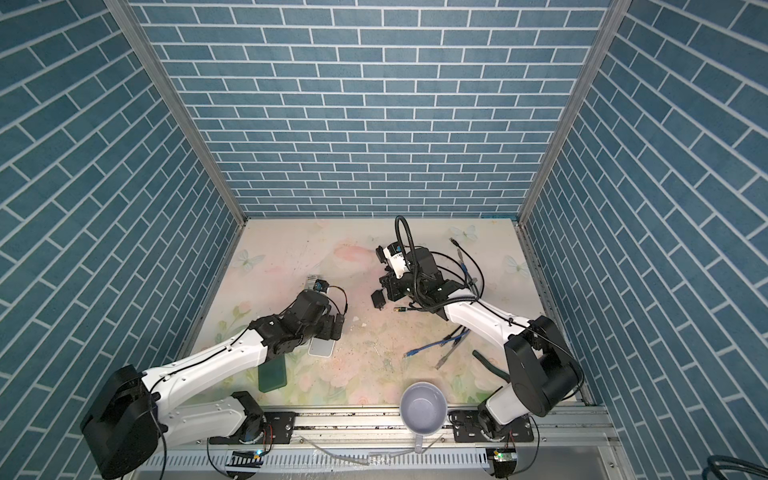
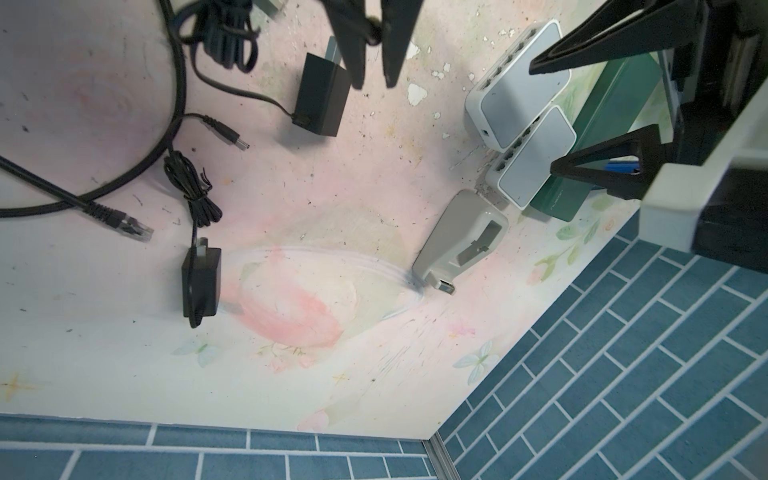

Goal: Insert the plug into the switch port

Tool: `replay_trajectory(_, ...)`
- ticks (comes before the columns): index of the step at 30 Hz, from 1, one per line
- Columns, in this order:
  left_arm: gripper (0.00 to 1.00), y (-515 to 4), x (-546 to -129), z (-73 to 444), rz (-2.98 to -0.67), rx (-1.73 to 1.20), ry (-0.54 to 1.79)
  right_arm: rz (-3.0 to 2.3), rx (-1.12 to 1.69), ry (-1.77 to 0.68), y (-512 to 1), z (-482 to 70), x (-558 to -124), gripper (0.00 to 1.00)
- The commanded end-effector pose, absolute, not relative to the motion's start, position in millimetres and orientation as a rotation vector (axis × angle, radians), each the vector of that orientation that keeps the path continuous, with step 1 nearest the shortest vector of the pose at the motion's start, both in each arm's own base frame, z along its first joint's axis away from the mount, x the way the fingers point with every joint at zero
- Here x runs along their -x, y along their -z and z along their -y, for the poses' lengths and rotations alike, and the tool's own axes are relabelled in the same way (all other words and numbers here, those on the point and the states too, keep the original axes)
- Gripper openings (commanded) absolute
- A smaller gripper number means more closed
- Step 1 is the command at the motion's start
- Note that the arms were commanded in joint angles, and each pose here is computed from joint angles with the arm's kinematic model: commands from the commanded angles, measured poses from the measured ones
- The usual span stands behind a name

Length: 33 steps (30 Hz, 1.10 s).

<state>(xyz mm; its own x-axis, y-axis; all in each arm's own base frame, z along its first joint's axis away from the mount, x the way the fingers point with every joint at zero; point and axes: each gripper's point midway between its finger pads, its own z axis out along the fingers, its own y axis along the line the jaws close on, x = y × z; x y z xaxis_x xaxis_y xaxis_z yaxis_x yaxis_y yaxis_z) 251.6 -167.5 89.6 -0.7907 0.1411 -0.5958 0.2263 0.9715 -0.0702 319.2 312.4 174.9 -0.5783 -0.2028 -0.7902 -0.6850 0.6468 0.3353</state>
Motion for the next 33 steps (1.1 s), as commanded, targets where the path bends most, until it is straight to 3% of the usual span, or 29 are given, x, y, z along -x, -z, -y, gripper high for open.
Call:
replay_trajectory(1,0.96,-73,-227,157,-2.625,-0.192,0.184,-2.093,0.725,-0.796,-181,-308,-318,0.0)
replay_trajectory(22,0.93,-15,-221,165,-2.788,-0.183,0.141,-2.1,0.711,-0.873,-177,-317,-317,0.0)
replay_trajectory(27,0.84,-9,-223,169,-2.807,-0.213,0.126,-2.106,0.712,-0.876,-175,-318,-317,0.0)
replay_trajectory(33,0.63,-8,-227,178,-2.789,-0.254,0.171,-2.106,0.711,-0.883,-176,-318,-317,0.0)
